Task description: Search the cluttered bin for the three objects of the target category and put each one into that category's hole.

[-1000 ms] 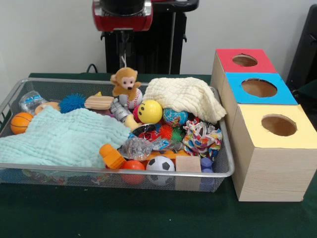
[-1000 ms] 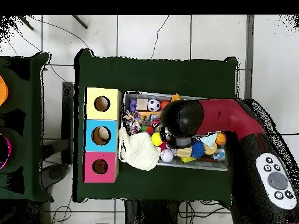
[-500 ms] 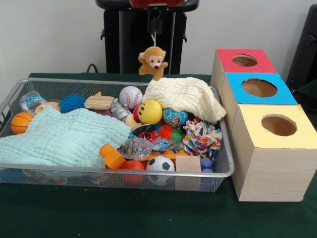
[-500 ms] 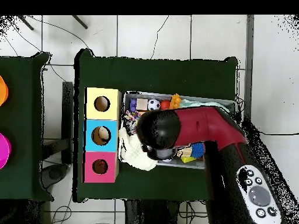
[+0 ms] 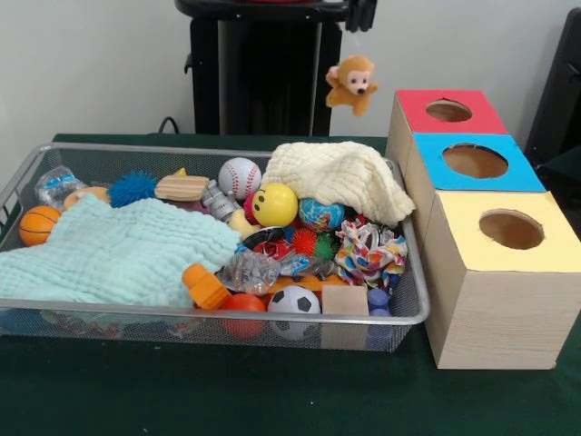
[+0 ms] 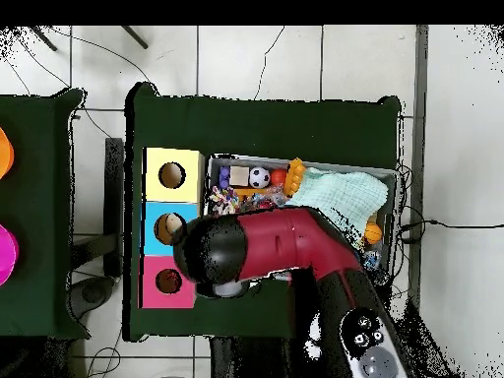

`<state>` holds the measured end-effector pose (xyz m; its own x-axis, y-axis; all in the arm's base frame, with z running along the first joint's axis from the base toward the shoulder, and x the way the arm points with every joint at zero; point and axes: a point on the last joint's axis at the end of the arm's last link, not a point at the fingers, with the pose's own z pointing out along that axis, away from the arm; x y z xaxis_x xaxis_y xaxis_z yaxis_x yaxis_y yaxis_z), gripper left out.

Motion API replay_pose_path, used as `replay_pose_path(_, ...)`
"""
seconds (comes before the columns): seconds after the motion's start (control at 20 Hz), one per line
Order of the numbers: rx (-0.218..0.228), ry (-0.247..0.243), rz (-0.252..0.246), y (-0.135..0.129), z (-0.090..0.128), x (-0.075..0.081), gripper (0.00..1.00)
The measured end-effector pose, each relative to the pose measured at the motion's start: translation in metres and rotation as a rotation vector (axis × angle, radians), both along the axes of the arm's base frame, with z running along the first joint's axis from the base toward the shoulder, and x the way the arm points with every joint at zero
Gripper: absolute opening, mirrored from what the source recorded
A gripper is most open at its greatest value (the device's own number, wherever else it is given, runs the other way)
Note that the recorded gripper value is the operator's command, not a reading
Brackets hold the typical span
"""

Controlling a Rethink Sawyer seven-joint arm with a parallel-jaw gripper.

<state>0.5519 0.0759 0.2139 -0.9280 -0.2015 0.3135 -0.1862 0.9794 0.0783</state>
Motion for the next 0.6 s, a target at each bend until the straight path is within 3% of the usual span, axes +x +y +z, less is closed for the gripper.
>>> replay_pose_path(0.15, 0.004, -0.001, 0.001, 0.015, 0.002, -0.010, 0.00)
replay_pose_path(0.35, 0.010, -0.002, -0.001, 0.052, 0.006, -0.035, 0.00)
replay_pose_path(0.4, 0.006, 0.003, -0.013, 0.070, 0.008, -0.048, 0.00)
replay_pose_path(0.6, -0.003, 0.025, -0.056, 0.098, 0.013, -0.071, 0.00)
